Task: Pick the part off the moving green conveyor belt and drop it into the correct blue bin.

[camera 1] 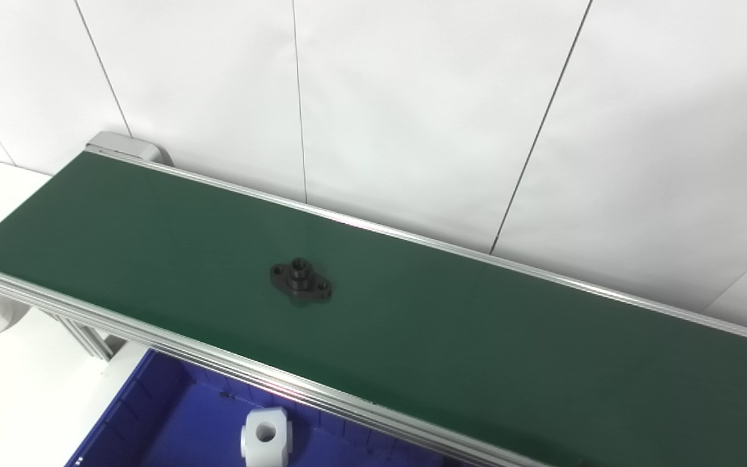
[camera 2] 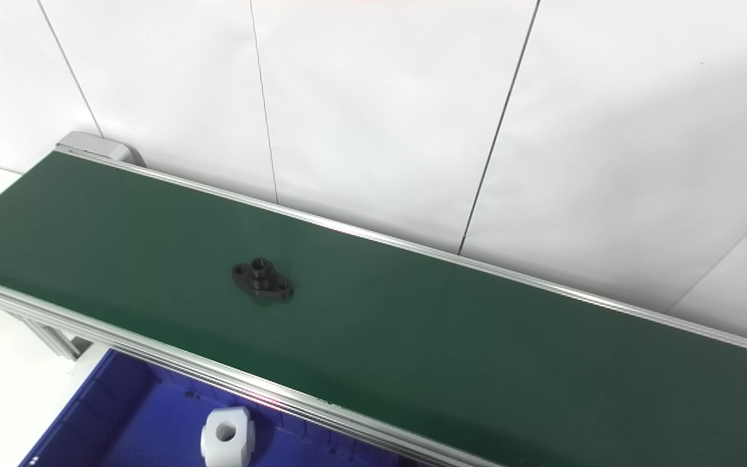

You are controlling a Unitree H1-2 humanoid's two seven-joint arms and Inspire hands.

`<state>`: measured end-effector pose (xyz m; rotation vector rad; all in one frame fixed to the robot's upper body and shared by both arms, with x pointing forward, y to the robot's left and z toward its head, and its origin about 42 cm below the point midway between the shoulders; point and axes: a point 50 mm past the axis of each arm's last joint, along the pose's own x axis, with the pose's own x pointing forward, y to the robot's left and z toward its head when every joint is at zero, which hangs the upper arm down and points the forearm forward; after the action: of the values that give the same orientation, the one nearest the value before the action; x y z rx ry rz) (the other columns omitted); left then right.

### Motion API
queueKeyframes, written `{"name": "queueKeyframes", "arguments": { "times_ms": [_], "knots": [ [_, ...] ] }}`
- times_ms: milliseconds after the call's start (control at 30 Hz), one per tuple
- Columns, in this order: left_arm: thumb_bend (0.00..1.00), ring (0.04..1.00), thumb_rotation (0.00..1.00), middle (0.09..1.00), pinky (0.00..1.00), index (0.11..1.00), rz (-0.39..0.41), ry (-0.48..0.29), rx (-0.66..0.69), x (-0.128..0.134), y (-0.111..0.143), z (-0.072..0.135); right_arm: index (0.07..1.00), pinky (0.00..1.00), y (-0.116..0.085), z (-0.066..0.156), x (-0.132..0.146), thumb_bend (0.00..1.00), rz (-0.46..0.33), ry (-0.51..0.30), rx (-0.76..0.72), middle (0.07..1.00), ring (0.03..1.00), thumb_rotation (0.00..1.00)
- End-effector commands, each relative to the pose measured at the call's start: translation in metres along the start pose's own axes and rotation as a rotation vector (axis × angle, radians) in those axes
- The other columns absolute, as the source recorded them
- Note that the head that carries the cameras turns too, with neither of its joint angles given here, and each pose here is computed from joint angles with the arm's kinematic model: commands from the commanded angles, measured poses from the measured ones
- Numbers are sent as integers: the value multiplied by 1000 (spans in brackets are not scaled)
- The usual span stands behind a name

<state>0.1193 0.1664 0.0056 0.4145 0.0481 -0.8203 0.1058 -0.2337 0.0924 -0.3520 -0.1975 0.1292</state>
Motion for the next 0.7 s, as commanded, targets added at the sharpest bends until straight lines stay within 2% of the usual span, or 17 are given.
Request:
{"name": "queueKeyframes", "arguments": {
  "times_ms": [0, 133, 267, 467, 667],
  "knots": [
    [835, 971, 478, 1000, 789, 1000, 17, -49, 4, 4, 1, 7, 818, 628, -11, 20, 17, 935, -42, -138, 25, 778, 718, 307],
    [840, 975, 496, 1000, 809, 1000, 13, -52, 4, 6, 0, 8, 824, 609, -19, 33, 36, 928, -72, -206, 38, 772, 702, 313],
    [837, 975, 493, 1000, 809, 1000, 15, -63, 3, 7, -1, 8, 823, 609, -24, 43, 53, 932, -89, -241, 2, 767, 694, 340],
    [843, 981, 505, 1000, 823, 1000, 18, -60, 9, 5, 1, 9, 833, 612, -26, 57, 83, 932, -62, -269, -59, 769, 696, 390],
    [844, 997, 504, 1000, 822, 1000, 22, -53, 15, 0, 7, 12, 812, 621, -18, 67, 113, 906, -27, -262, -104, 748, 681, 378]
  ]
}}
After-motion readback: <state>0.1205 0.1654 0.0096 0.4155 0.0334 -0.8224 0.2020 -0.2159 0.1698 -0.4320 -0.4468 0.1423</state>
